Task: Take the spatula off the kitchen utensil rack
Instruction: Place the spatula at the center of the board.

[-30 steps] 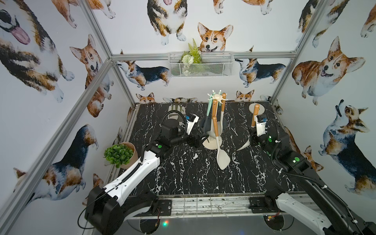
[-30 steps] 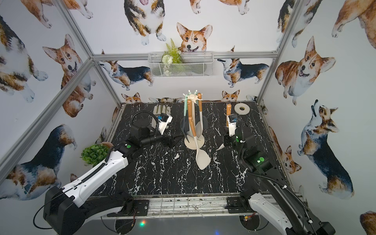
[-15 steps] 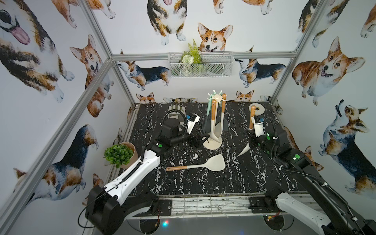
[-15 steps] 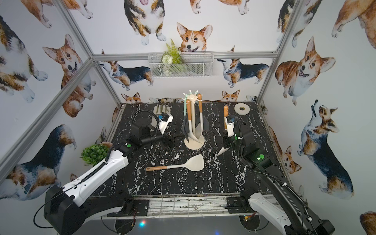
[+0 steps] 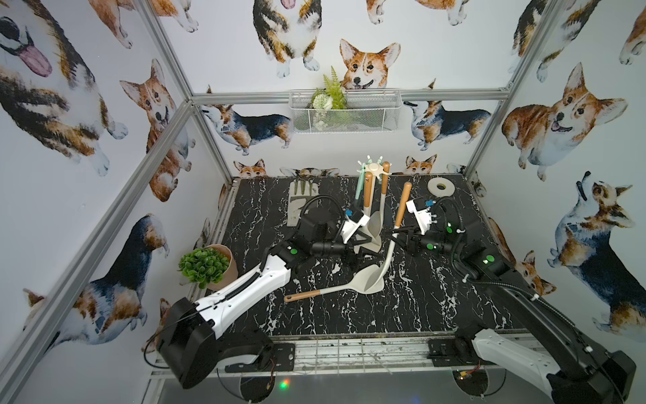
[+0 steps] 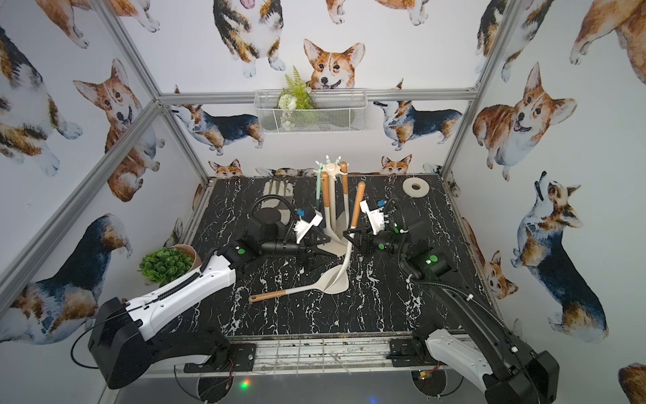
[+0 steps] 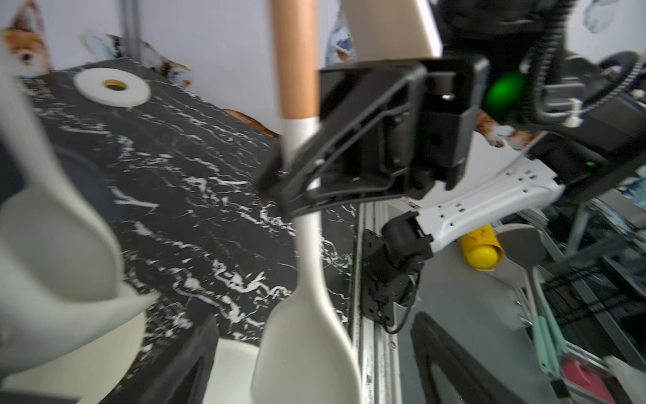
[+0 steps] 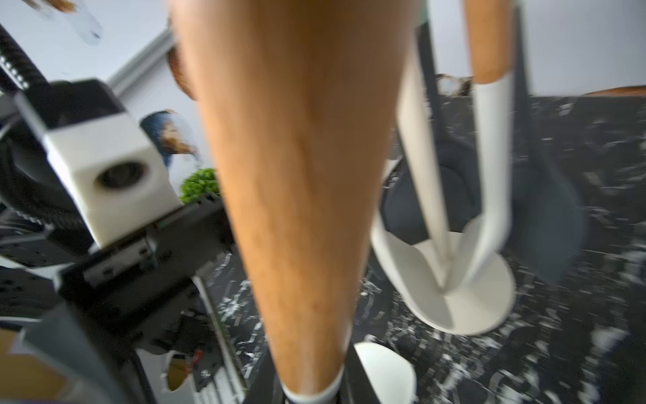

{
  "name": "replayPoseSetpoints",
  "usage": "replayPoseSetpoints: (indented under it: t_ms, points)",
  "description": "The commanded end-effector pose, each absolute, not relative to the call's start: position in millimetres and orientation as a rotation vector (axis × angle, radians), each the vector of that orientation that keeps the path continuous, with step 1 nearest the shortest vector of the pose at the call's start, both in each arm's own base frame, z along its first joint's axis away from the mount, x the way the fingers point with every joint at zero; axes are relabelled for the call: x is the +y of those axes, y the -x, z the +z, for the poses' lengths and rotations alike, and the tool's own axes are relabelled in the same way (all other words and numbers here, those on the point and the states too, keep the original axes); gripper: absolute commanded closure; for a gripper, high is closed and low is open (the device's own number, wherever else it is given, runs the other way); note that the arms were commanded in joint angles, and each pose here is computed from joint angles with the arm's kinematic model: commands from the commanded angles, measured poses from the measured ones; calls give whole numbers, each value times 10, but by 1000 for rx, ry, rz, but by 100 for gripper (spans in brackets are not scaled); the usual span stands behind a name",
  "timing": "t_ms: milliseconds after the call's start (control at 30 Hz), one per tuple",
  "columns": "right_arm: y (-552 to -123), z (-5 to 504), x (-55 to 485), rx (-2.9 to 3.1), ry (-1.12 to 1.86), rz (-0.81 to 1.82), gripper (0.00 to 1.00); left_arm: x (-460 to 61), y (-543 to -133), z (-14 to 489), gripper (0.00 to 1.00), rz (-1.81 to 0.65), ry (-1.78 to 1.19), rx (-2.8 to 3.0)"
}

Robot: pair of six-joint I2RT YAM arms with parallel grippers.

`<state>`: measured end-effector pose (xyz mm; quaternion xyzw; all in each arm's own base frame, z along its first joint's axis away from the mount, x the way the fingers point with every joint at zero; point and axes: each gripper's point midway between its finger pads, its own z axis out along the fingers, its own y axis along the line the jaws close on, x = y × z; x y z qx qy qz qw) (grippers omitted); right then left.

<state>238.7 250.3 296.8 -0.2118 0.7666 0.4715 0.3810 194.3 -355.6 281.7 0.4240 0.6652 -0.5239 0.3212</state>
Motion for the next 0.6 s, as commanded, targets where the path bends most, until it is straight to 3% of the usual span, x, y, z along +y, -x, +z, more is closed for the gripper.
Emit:
replayPoseSetpoints:
  t_ms: [0, 267, 400, 500, 567]
  points:
    - [-2155, 3471, 2792, 1777, 653, 1482, 100, -3666, -1862, 2969, 19, -1488, -1129, 1688]
    - [-2051, 3521, 2842, 1735, 719, 1426, 100, -3654, -2074, 3027, 38, -1528, -991, 1714]
    - [-2022, 3499, 2788, 1736, 724, 1381, 100, -3626, -2141, 3048, 60, -1612, -933, 1725]
    - [-2022, 3457, 2735, 1747, 708, 1342, 99, -3604, -2121, 3029, 85, -1631, -925, 1733]
    - [-2022, 3445, 2714, 1750, 696, 1332, 87, -3590, -2103, 3000, 97, -1627, -925, 1747]
